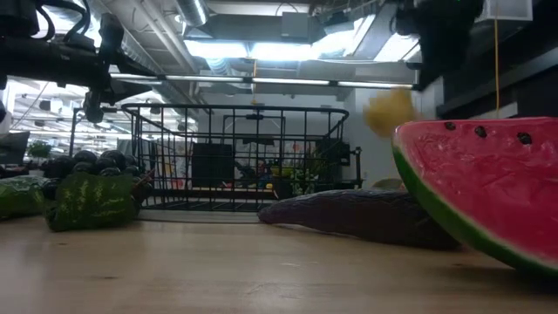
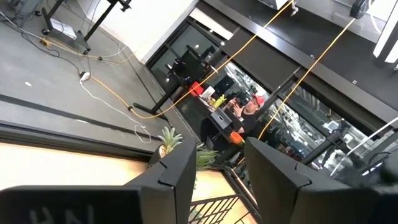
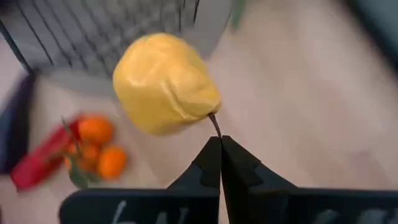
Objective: Build produce basket
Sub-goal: Put the yellow pear into the black wire basket, then put the right oranges into the black wire basket, then put the oranges into the black wire basket
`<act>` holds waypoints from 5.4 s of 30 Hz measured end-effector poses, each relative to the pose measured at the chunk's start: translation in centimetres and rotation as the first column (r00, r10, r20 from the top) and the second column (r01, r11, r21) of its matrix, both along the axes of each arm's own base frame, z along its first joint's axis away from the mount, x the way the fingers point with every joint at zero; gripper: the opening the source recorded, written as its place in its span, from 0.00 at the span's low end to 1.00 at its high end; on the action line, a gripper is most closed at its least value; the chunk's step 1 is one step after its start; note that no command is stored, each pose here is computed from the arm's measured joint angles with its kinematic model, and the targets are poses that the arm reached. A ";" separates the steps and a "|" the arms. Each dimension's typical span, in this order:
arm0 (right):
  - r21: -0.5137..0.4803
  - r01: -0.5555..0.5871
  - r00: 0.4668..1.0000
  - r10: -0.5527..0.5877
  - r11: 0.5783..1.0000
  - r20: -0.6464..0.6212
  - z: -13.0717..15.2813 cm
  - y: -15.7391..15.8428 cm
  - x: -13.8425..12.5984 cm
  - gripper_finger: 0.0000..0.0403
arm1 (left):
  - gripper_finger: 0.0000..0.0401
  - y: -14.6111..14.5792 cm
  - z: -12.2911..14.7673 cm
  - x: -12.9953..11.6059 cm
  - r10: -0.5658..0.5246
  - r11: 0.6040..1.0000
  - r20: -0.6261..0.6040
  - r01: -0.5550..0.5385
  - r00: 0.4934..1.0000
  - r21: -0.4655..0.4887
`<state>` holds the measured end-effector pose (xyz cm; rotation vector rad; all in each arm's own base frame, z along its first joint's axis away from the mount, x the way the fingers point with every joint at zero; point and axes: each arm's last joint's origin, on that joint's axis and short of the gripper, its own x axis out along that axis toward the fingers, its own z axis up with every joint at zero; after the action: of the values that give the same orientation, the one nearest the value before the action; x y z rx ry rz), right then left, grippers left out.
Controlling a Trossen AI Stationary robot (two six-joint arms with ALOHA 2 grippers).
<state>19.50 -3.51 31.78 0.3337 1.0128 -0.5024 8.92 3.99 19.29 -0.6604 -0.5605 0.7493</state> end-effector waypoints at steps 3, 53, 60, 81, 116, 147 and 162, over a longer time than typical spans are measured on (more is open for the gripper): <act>-0.076 0.011 0.988 0.000 0.997 0.151 3.0 -0.2 0.3 0.00 | 0.33 0.0 0.0 0.0 0.000 1.000 0.000 0.000 1.000 0.000; 0.358 -0.247 0.966 0.198 0.901 0.169 1.5 6.6 5.5 0.41 | 0.33 -0.1 0.1 0.1 -0.083 0.996 0.038 0.083 0.996 -0.012; 0.196 -0.216 0.976 0.207 0.956 0.064 -1.8 10.8 4.5 0.41 | 0.33 -0.1 0.0 0.2 -0.085 0.996 0.037 0.086 0.996 -0.012; 0.025 -0.255 0.967 0.255 0.967 0.005 -13.6 13.3 5.4 0.41 | 0.33 -0.6 0.3 0.4 -0.262 0.965 0.058 0.260 0.963 0.030; -0.142 -0.529 0.831 0.544 0.837 0.116 -0.1 15.7 10.6 0.00 | 0.33 -0.6 0.3 0.4 -0.266 0.964 0.054 0.264 0.963 0.029; -0.490 -0.067 0.823 0.325 0.869 0.465 6.3 6.7 15.7 0.50 | 0.33 -0.6 0.3 0.4 -0.265 0.964 0.053 0.264 0.963 0.029; 0.001 -0.261 0.745 0.201 0.965 0.636 8.4 9.0 11.9 0.57 | 0.33 -0.8 0.7 0.5 -0.374 0.927 0.109 0.371 0.921 0.044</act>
<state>31.44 5.53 40.23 0.4148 0.4005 -0.0894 9.40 3.14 19.95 -0.7665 -0.5278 0.3473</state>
